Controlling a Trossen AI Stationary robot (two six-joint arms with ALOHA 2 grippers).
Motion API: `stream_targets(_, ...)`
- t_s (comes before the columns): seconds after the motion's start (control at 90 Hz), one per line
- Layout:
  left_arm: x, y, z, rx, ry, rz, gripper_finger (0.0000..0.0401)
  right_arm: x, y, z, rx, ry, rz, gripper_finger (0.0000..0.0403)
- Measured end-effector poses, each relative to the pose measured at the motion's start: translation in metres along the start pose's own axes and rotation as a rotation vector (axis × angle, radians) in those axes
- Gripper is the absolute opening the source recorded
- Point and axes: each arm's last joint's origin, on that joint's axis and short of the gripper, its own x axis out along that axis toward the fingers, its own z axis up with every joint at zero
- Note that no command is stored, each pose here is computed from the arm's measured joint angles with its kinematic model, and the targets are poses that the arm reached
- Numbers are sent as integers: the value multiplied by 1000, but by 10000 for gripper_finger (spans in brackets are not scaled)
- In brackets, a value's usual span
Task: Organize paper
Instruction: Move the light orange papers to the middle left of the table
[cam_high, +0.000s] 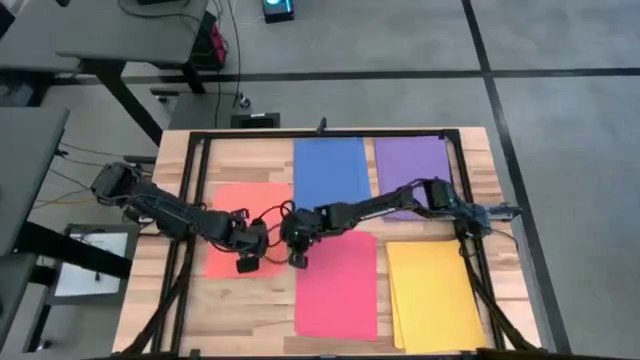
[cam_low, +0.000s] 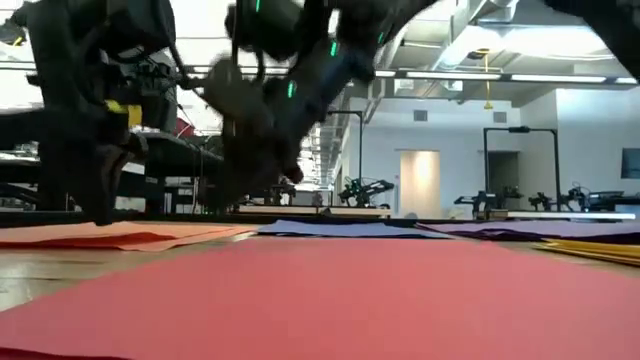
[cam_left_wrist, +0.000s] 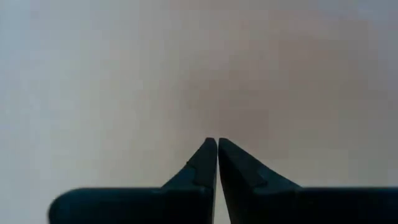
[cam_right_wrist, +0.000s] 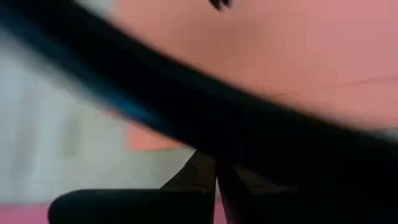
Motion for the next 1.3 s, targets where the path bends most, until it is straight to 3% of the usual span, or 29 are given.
stream_targets(0.278,14,11,-2,28,-50,25,0,10,-20,-1,-70,4,-28,0)
stream_targets(0.478,16,13,5,103,-111,9,0,10,-20,-1,-73,4,-27,0)
stream_targets(0.833,11,15,6,114,-54,19,0,11,-17,-2,-115,12,-27,0)
stream_targets(1.167,9,11,17,128,-160,-8,0,11,-18,-2,-114,11,-28,0)
stream_targets(1.3,12,14,12,118,-132,14,0,11,-17,-2,-119,12,-27,0)
